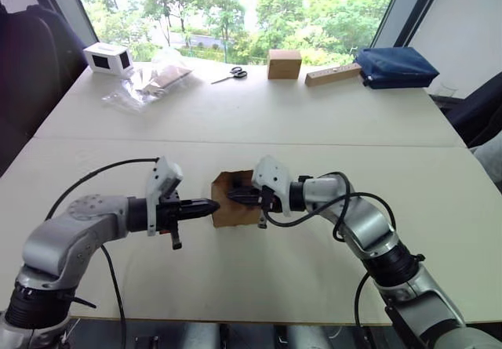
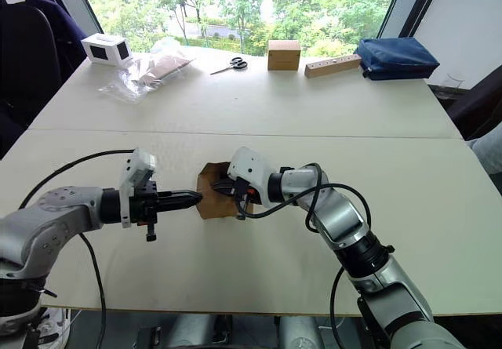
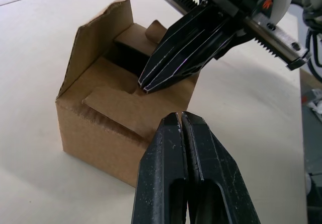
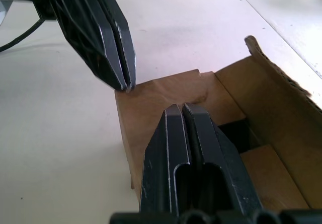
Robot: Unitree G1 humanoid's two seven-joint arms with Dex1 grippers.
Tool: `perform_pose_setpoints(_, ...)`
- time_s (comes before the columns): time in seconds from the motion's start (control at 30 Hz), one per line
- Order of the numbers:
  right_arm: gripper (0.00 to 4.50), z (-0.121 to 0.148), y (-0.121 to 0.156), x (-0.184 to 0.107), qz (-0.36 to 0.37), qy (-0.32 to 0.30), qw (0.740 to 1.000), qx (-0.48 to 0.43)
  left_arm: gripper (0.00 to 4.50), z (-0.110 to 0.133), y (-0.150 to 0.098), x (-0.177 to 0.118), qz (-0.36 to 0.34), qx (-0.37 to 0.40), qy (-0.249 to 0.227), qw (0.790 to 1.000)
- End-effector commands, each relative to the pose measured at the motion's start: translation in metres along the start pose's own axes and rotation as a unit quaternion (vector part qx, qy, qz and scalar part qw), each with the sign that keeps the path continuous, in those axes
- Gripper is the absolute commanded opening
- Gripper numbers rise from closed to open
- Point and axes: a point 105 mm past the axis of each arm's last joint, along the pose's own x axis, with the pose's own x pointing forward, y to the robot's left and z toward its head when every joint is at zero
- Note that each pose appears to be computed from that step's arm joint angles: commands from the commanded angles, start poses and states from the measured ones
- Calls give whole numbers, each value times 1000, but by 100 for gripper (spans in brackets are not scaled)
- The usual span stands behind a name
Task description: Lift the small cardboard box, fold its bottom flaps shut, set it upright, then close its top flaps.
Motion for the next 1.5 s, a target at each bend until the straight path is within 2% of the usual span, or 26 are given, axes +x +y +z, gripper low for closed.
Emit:
perform_pose_setpoints(0.03,0,18,-3,-7,-5,-21,999,-26,5,4,6,3,5,25,-3,1000)
perform_pose_setpoints(0.23,0,44,-5,-26,10,-71,997,-15,5,2,9,8,1,29,0,1000)
perform_pose_setpoints(0.4,0,83,-45,-54,-58,-133,989,9,5,-1,11,11,-5,30,0,1000)
perform_pose_setpoints(0.5,0,83,-70,-52,-119,-116,986,-2,5,-1,11,12,-7,32,-2,999)
perform_pose_setpoints(0.57,0,69,-80,-44,-144,-68,987,-21,5,0,11,13,-7,34,-4,999)
perform_pose_setpoints(0.63,0,56,-78,-36,-133,-32,990,-35,5,1,11,14,-6,35,-6,999)
perform_pose_setpoints(0.8,0,34,-57,-21,-79,9,996,-42,5,6,11,13,-3,46,-12,999)
perform_pose_setpoints(1.2,0,24,-18,-20,-7,15,1000,-19,5,11,16,7,4,48,-13,999)
perform_pose_setpoints(1.3,0,20,-16,-18,-12,21,1000,-16,5,22,17,2,-1,41,-31,999)
perform_pose_setpoints(1.43,0,17,-16,-17,-14,28,999,-18,5,55,24,-6,6,33,-93,995)
perform_pose_setpoints(1.5,0,17,-17,-17,-15,28,999,-19,5,60,28,-5,15,34,-100,994)
